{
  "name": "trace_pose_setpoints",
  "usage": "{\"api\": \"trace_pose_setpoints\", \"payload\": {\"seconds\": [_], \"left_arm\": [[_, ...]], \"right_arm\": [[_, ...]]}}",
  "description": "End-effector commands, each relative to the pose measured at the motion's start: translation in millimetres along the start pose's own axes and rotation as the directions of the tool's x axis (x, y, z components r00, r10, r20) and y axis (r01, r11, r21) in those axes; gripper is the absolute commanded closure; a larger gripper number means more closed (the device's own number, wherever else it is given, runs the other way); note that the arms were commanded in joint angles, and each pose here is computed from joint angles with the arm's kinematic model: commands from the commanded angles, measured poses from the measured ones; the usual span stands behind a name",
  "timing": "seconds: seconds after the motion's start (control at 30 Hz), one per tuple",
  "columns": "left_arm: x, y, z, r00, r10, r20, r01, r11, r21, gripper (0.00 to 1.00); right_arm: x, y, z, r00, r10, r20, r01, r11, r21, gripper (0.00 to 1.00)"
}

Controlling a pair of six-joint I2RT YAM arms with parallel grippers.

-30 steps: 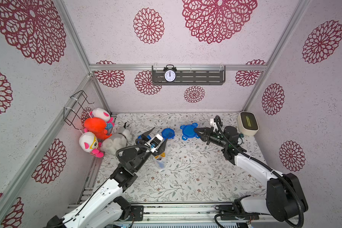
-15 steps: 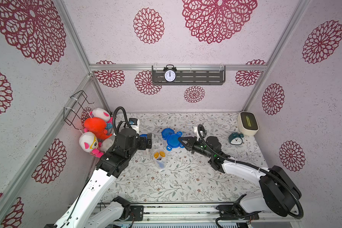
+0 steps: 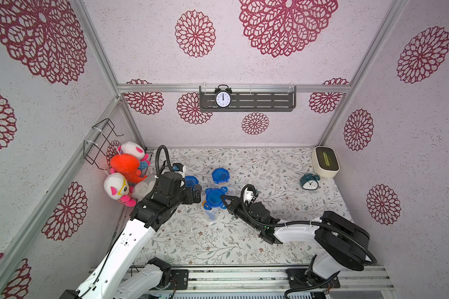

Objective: Pack away toiletry kits
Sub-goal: Close the lid on the container.

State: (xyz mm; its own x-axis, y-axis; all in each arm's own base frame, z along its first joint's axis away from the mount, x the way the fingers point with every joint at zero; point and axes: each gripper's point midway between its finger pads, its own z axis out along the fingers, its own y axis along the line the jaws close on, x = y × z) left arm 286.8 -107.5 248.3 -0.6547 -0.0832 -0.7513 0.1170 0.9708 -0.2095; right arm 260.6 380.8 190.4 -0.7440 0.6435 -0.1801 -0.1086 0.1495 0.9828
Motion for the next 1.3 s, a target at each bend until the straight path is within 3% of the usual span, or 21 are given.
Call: {"api": "trace_pose_setpoints", "payload": {"seconds": [0.0,0.23,0.5,0.8,1.27], "left_arm": [[-2,-3,-3,0.999,-0.037,0.014,0.036,0.999,0.023,0.01],[32,3,3,0.996,-0.007,-0.093,0.008,1.000,0.013,0.01],[54,-3,7,0.993,-0.070,-0.091,0.076,0.995,0.072,0.03],[41,-3,17,0.983,-0.182,-0.006,0.182,0.981,0.061,0.03],[39,-6,42,0.982,-0.190,-0.017,0.190,0.981,0.040,0.07]], "right_arm": [[-11,32,0,0.986,0.102,0.133,-0.081,0.985,-0.151,0.98],[9,26,3,0.980,0.117,0.164,-0.099,0.988,-0.115,0.96],[12,15,7,0.969,0.099,0.228,-0.087,0.994,-0.062,0.96],[9,11,11,0.960,0.088,0.265,-0.080,0.996,-0.043,0.96],[13,13,16,0.968,0.060,0.242,-0.062,0.998,-0.001,0.94]]}}
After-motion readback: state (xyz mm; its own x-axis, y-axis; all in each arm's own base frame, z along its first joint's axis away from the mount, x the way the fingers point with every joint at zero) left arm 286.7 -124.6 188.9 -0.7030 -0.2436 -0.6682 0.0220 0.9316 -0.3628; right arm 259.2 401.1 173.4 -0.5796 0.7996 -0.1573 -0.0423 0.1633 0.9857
